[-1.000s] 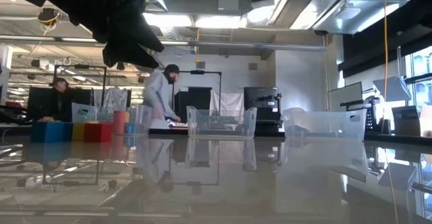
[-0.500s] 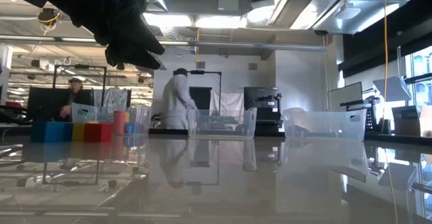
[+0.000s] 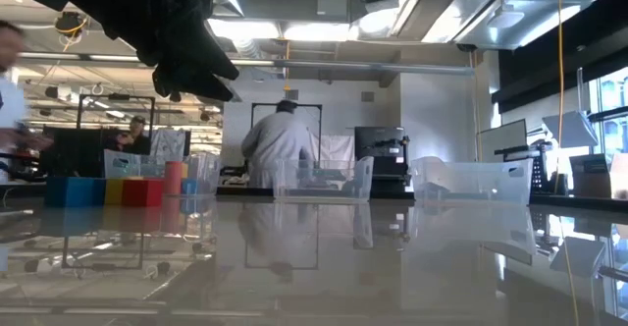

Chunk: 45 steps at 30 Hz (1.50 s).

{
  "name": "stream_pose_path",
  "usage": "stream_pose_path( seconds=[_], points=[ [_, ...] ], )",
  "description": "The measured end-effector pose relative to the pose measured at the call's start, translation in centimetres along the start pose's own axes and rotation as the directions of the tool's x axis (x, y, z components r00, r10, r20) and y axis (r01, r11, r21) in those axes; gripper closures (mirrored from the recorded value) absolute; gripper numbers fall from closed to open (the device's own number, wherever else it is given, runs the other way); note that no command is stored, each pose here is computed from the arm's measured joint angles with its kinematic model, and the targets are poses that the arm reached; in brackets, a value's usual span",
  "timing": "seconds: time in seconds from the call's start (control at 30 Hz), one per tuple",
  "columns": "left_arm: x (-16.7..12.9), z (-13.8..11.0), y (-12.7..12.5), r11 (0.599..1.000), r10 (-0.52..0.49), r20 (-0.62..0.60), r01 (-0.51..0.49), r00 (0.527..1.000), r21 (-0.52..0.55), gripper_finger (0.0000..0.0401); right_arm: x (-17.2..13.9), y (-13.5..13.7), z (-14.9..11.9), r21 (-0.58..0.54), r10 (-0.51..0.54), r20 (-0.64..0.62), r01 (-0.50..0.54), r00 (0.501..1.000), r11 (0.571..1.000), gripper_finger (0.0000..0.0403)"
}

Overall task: Sort blocks by size
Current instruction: Put the cylindrical green block into the left transparent bin

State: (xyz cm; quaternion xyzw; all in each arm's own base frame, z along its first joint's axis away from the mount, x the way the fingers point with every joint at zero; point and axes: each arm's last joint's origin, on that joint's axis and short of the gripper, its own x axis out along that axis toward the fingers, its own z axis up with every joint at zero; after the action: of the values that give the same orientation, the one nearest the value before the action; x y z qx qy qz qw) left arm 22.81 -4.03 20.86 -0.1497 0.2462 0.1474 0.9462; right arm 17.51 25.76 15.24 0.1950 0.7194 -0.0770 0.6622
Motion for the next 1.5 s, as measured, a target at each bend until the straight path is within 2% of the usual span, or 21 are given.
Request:
stream_pose_path(
  seconds=[0.13,0.3,0.47,0.63,0.83,1.0,1.23,1.37,1.5],
  points=[
    [0.0,0.0,0.0,1.000,0.000,0.000,0.000,1.000,0.000,0.0182,0.4,-0.3,0.5,-0.007,-0.039,-0.013,0.039,0.999,0.999,0.0205],
    [0.0,0.0,0.0,1.000,0.000,0.000,0.000,1.000,-0.001,0.0182,0.3,-0.5,1.6,-0.095,-0.026,-0.012,0.024,1.000,0.995,0.0265],
    [0.0,0.0,0.0,1.000,0.000,-0.001,0.000,1.000,0.000,0.0182,0.0,-0.9,3.2,-0.202,-0.018,-0.008,0.017,1.000,0.979,0.0267],
    [-0.1,-0.1,-0.2,1.000,-0.006,-0.005,0.006,1.000,0.019,0.0182,-0.5,-1.8,5.4,-0.264,-0.012,0.009,0.014,1.000,0.964,0.0267],
    [-0.4,-0.1,-0.5,0.999,-0.026,0.001,0.026,1.000,0.044,0.0182,-2.3,-2.6,8.7,-0.380,-0.066,0.113,0.104,0.991,0.919,0.0267],
    [-1.7,0.9,-0.5,0.998,-0.054,0.053,0.052,0.997,0.039,0.0182,-4.5,-3.5,11.5,-0.451,-0.130,0.202,0.210,0.971,0.868,0.0266],
    [-4.5,2.5,0.1,0.994,-0.107,0.161,0.100,0.981,0.050,0.0182,-7.2,-5.4,15.9,-0.502,-0.206,0.366,0.379,0.907,0.777,0.0260],
    [-6.1,3.3,0.5,0.990,-0.134,0.224,0.123,0.965,0.063,0.0182,-8.8,-6.8,18.5,-0.468,-0.275,0.490,0.516,0.827,0.718,0.0259],
    [-7.4,3.8,0.8,0.988,-0.155,0.277,0.141,0.948,0.070,0.0182,-9.9,-8.2,21.5,-0.434,-0.259,0.609,0.588,0.750,0.682,0.0258]
  ],
)
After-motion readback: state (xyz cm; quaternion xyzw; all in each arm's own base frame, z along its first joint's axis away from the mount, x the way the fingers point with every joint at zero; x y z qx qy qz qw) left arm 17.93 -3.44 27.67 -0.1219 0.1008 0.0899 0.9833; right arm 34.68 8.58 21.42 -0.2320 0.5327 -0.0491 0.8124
